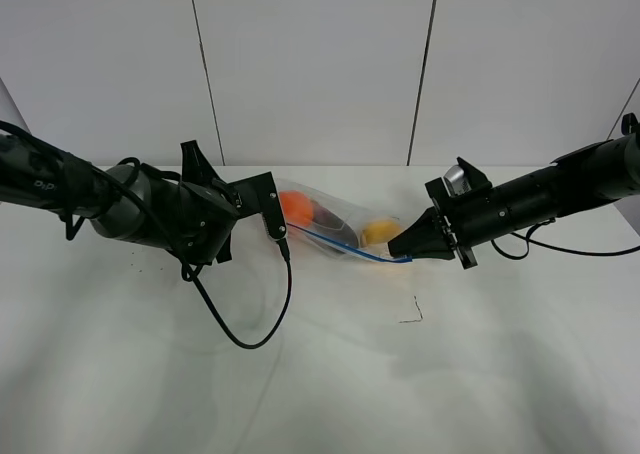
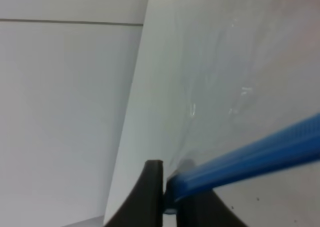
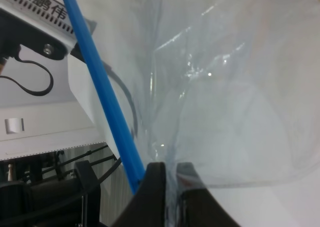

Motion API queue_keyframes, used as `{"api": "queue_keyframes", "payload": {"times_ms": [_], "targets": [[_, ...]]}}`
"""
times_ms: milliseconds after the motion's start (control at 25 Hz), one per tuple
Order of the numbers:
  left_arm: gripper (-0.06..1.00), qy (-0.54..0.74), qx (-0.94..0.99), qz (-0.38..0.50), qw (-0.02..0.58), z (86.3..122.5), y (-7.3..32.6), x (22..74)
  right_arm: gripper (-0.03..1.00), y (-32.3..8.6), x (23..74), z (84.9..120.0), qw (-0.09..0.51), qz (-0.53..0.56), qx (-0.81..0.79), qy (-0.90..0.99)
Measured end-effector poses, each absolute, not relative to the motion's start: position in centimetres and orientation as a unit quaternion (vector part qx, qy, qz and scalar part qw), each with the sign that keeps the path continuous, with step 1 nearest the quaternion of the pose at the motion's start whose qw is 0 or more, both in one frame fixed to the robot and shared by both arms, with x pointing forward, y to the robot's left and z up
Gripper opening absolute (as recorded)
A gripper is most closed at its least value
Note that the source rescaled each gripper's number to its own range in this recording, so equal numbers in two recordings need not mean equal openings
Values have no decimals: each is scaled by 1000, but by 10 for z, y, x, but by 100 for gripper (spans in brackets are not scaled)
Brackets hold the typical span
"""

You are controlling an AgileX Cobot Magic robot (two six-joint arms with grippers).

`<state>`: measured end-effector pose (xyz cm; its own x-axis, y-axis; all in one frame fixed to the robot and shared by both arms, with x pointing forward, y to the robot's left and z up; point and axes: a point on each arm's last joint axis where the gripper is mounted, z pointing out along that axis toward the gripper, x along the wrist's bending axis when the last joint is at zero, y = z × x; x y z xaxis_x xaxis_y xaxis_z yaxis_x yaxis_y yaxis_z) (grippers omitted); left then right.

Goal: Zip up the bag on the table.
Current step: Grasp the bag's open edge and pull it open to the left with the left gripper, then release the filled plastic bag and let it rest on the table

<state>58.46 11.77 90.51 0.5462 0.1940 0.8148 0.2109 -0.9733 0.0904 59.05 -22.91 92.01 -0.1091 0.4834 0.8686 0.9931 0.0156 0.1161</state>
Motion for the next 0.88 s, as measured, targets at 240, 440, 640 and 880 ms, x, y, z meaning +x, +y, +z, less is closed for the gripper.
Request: {"api": "queue_keyframes", "payload": {"times_ms": [240,440,640,880], "targets": [[26,-126,-880,-458,5,907,122,587,0,-230,588,918,325,-379,-577,-646],[64,-144,-882,-448,0,906,124,586,0,-230,588,918,326,-378,-576,-647],[70,-196,-879,-433,-35,921,124,581,0,-230,588,918,327,-378,-576,-647],[71,-248,-867,-422,-92,968,121,580,0,-230,588,918,327,-378,-575,-648]]}}
